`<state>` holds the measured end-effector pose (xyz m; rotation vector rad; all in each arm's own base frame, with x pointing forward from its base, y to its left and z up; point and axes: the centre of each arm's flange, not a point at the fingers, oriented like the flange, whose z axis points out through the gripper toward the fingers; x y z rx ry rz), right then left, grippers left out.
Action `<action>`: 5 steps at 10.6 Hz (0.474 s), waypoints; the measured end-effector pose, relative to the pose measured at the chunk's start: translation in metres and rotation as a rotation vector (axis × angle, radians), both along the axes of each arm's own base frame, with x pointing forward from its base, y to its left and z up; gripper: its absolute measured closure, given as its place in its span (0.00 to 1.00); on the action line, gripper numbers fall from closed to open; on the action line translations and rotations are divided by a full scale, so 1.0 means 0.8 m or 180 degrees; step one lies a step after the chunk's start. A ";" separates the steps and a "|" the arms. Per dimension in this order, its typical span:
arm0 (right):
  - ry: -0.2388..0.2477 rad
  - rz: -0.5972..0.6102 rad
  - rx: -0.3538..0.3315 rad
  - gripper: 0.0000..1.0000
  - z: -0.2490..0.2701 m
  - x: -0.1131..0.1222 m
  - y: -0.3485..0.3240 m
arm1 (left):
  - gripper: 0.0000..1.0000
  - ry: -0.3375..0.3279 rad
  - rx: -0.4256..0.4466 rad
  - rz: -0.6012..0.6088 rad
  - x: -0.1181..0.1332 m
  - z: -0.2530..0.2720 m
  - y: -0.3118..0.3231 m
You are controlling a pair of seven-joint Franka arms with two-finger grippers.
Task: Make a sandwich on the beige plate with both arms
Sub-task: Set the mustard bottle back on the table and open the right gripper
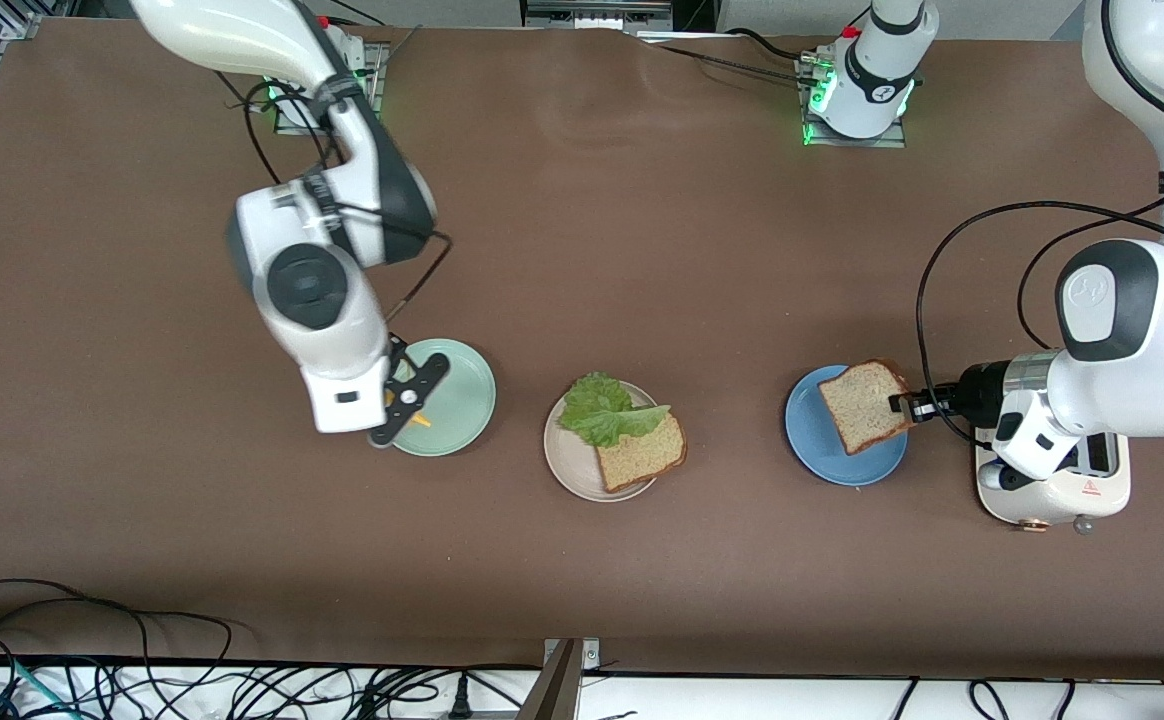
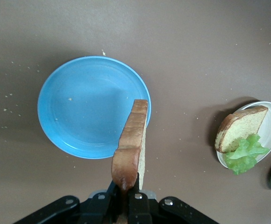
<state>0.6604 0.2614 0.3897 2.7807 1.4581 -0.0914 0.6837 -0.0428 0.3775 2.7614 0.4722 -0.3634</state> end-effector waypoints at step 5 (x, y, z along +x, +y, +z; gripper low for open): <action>0.0086 0.0238 0.1347 0.96 -0.011 0.029 -0.124 | 0.91 0.0086 -0.0479 0.0328 0.002 0.008 -0.021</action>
